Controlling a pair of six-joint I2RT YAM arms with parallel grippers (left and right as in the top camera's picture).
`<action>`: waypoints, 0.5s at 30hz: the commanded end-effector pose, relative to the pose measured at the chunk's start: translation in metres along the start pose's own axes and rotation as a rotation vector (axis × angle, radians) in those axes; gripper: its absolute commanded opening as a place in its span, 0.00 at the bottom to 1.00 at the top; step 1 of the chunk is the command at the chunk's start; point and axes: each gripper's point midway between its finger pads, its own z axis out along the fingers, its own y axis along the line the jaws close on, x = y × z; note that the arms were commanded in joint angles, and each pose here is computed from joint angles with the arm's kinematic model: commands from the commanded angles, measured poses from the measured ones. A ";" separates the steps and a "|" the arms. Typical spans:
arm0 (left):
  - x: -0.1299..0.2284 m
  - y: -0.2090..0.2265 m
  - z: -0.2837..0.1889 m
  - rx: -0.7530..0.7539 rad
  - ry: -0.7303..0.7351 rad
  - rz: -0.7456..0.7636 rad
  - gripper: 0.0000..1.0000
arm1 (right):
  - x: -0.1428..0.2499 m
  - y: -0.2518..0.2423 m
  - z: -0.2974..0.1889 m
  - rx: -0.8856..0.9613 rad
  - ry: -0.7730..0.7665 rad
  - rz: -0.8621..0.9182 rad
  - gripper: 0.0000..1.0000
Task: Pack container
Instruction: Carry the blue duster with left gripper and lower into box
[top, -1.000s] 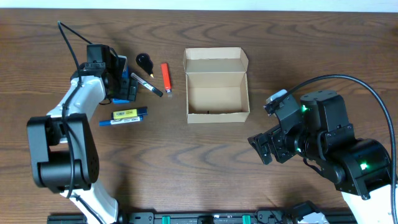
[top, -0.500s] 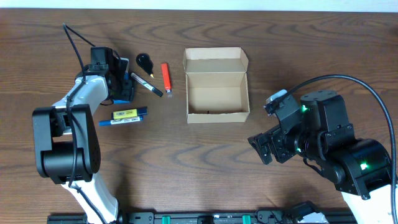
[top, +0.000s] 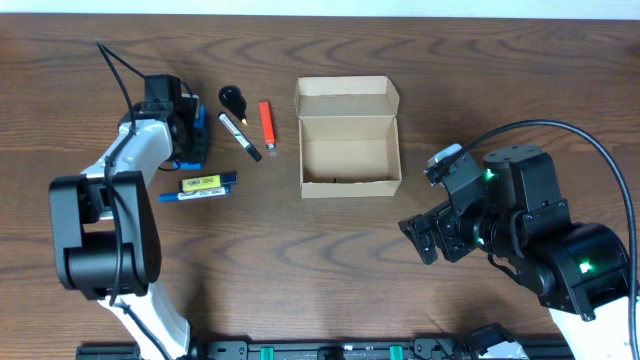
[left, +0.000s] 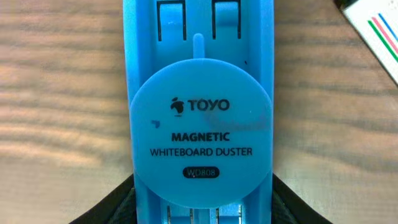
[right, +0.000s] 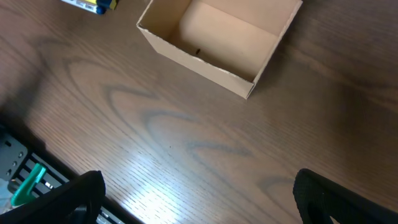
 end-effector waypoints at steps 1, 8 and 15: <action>-0.043 0.016 -0.063 -0.057 -0.160 -0.039 0.09 | -0.001 -0.002 0.000 0.006 -0.003 0.016 0.99; -0.067 -0.039 -0.166 0.086 -0.380 0.204 0.06 | -0.001 -0.002 0.000 0.006 -0.003 0.016 0.99; -0.048 -0.147 -0.216 0.240 -0.506 0.715 0.06 | -0.001 -0.002 0.000 0.006 -0.003 0.016 0.99</action>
